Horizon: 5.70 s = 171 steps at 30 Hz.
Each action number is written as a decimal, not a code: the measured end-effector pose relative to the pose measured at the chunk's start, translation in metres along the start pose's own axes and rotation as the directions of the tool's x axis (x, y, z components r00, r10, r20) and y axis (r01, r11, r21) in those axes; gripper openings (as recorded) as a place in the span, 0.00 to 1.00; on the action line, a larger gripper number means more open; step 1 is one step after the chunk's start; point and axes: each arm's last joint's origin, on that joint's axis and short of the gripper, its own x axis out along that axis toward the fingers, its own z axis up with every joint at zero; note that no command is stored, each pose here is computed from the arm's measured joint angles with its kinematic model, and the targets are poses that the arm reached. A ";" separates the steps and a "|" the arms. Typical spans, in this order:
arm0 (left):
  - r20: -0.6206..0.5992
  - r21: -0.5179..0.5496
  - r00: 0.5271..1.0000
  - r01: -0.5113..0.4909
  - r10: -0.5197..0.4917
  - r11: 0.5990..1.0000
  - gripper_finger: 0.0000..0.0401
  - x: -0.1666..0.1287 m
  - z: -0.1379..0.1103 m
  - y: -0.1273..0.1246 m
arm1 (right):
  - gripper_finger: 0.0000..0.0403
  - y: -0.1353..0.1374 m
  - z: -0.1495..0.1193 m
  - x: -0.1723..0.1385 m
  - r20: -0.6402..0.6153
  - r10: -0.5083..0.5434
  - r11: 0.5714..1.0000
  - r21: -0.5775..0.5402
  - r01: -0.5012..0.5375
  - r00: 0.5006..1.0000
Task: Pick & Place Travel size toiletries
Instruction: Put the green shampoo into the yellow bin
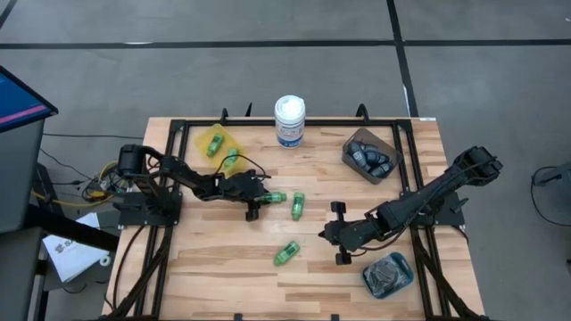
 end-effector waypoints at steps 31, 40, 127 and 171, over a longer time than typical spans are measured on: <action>-0.156 -0.391 0.631 -0.746 0.760 0.539 0.41 -0.129 -0.006 0.082 | 0.00 0.000 0.000 0.000 -0.004 -0.001 1.000 -0.002 0.001 1.000; -0.247 -0.396 0.650 -0.744 0.719 0.538 0.42 -0.122 -0.027 0.093 | 0.00 0.000 0.000 0.000 -0.004 -0.001 1.000 -0.002 0.001 1.000; -0.073 -0.259 0.932 -0.362 0.356 0.895 0.75 0.080 0.059 -0.071 | 0.00 0.012 -0.001 -0.005 0.021 0.034 0.999 0.029 -0.035 0.999; -0.110 -0.379 0.586 -0.771 0.803 0.511 0.43 -0.110 0.022 0.067 | 0.00 0.012 -0.001 -0.005 0.021 0.033 0.999 0.027 -0.033 0.999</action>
